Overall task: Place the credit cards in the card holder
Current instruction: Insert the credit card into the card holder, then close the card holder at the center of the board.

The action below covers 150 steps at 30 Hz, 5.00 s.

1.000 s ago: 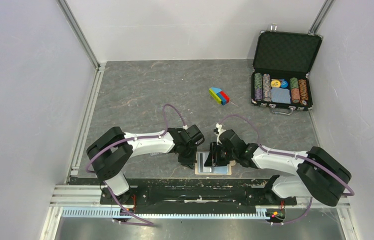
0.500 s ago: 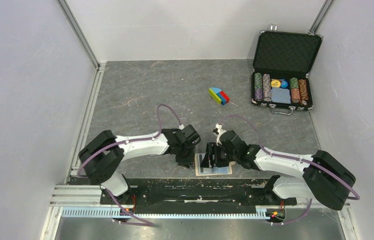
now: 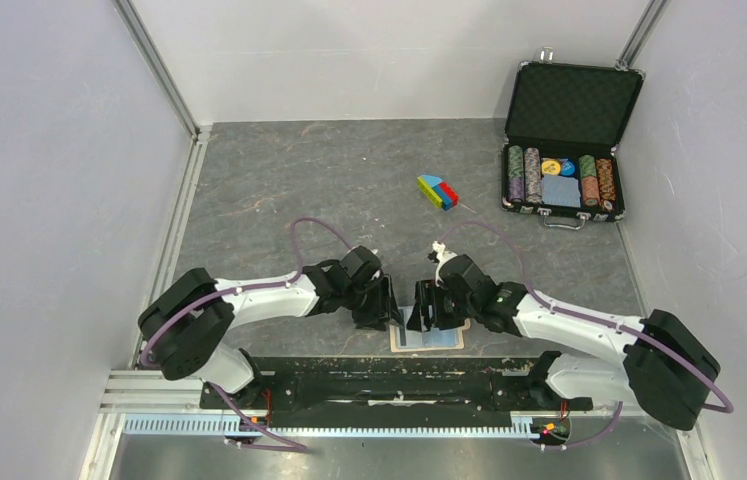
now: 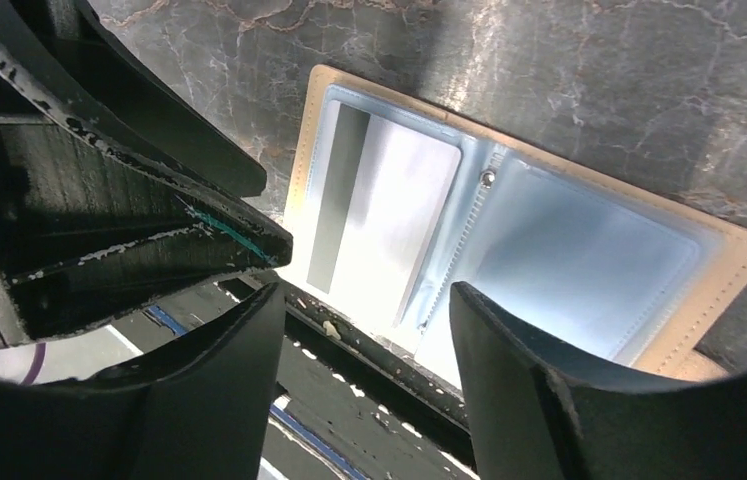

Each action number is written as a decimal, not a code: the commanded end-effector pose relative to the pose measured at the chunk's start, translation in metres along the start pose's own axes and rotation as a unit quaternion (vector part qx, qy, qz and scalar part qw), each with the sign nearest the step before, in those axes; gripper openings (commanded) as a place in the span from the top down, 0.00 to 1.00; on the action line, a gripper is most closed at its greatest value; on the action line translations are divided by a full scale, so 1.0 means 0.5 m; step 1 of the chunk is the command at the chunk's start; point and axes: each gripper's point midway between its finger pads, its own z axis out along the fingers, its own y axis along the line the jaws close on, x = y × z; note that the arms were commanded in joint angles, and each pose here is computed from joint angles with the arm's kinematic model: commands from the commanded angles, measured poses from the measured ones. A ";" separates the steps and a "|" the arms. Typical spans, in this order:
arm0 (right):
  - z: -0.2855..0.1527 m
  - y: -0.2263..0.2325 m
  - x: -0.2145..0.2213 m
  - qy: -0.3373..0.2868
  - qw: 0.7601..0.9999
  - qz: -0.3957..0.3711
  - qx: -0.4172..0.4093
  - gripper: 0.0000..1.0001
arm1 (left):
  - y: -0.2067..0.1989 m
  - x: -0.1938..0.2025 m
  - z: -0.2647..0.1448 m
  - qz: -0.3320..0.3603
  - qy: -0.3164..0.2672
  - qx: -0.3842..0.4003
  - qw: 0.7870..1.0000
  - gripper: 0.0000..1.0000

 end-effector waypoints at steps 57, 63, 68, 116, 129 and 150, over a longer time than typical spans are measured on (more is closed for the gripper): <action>-0.005 -0.133 0.060 0.019 0.997 0.074 0.018 0.93 | -0.172 -0.001 0.042 0.073 -0.011 0.036 0.997 0.73; -0.023 -0.107 0.012 -0.014 0.998 0.065 0.003 0.88 | -0.129 -0.015 0.031 0.151 0.008 -0.061 0.987 0.98; -0.049 -0.095 -0.038 -0.045 0.998 0.054 0.007 0.79 | -0.076 -0.050 0.007 0.249 0.026 -0.164 0.954 0.98; -0.039 -0.105 -0.195 -0.060 0.994 0.048 -0.073 0.51 | -0.186 0.040 0.036 0.260 0.061 -0.019 0.963 0.36; 0.017 -0.127 -0.115 0.010 0.994 0.065 -0.083 0.76 | -0.174 0.047 0.045 0.240 0.067 -0.015 0.968 0.38; -0.050 -0.147 0.010 -0.078 0.981 0.166 -0.064 0.73 | -0.184 0.041 0.019 0.229 0.061 0.041 0.971 0.41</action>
